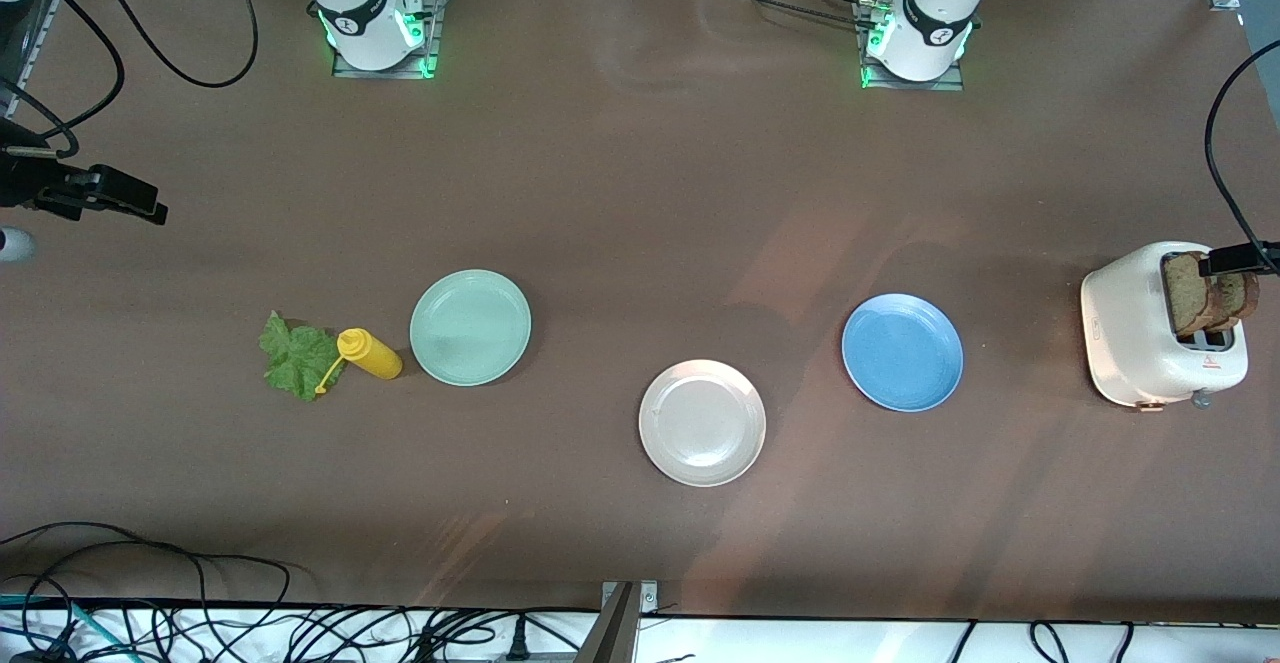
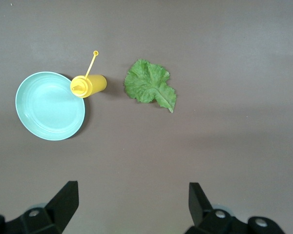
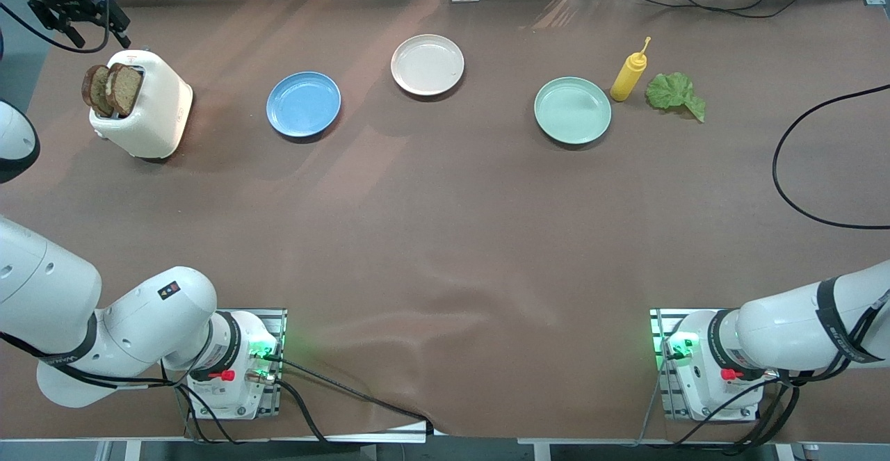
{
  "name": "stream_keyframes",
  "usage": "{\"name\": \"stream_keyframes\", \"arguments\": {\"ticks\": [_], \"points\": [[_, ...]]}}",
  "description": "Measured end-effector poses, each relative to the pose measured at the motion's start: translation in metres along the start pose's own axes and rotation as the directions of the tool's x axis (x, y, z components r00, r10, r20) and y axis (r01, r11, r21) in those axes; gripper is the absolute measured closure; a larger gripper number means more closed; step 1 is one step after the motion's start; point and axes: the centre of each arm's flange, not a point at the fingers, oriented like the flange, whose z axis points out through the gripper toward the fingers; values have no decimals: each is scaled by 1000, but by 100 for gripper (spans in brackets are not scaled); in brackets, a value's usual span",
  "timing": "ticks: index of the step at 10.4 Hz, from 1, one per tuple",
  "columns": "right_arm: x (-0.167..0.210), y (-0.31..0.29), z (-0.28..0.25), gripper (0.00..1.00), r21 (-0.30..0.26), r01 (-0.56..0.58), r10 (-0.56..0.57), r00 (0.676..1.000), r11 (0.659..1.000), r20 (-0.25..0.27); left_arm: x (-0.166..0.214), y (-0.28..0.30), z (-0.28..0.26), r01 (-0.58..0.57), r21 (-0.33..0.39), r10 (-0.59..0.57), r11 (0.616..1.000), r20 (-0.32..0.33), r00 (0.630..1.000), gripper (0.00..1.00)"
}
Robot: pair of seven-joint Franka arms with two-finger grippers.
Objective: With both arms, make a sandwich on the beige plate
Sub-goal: 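Lower the left gripper onto a toaster bread slice and grasp it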
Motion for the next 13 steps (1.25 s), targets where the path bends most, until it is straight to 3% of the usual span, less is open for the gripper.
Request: {"name": "stream_keyframes", "arguments": {"ticks": [6,8,10,12,13], "points": [[0,-1,0,0,0,2,-2,1000,1000,-1,26,-11,74,-38,12,36,999,97,995,1],[0,-1,0,0,0,3,-3,1000,1000,-1,27,-11,78,-40,7,39,999,103,994,10],[0,-4,0,0,0,8,-8,1000,1000,-1,27,-11,78,-41,12,39,999,104,994,39],[0,-8,0,0,0,14,-14,1000,1000,-1,25,-18,79,-57,67,49,996,122,991,68],[0,-8,0,0,0,15,-15,1000,1000,-1,25,-20,78,-74,79,64,994,127,990,77]]}}
